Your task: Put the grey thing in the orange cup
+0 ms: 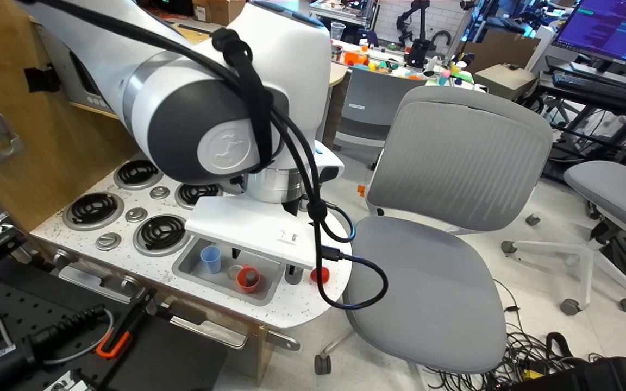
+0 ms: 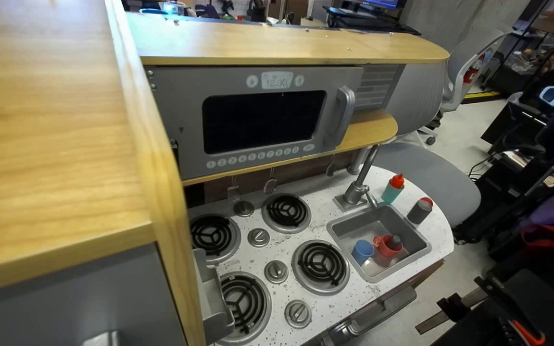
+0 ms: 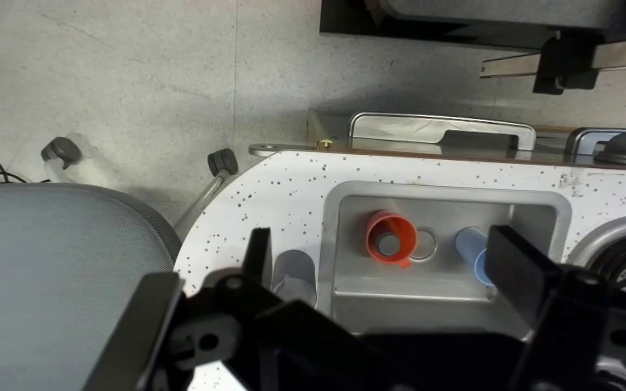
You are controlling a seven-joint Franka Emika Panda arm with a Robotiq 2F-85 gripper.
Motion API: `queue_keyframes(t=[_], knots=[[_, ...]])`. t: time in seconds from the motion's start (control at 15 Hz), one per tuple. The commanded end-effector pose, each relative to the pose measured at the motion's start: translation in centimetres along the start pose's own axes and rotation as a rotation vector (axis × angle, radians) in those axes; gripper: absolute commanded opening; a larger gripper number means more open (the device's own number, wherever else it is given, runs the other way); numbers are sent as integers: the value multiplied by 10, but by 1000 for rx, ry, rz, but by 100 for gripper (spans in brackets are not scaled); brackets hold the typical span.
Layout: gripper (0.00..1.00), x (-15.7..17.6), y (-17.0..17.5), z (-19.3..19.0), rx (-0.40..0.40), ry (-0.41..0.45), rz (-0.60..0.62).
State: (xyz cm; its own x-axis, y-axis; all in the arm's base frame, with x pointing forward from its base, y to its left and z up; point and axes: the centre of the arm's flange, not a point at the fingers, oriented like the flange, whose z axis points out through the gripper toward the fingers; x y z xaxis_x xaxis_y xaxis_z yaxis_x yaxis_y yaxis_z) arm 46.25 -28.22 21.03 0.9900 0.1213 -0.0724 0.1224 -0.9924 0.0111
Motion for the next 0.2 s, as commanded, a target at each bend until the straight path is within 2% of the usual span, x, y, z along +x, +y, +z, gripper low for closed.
queue_keyframes(t=[0.0,0.13], knots=[[100,0,-2,1,1,-1,-3],[100,1,-3,1,1,-2,-5]])
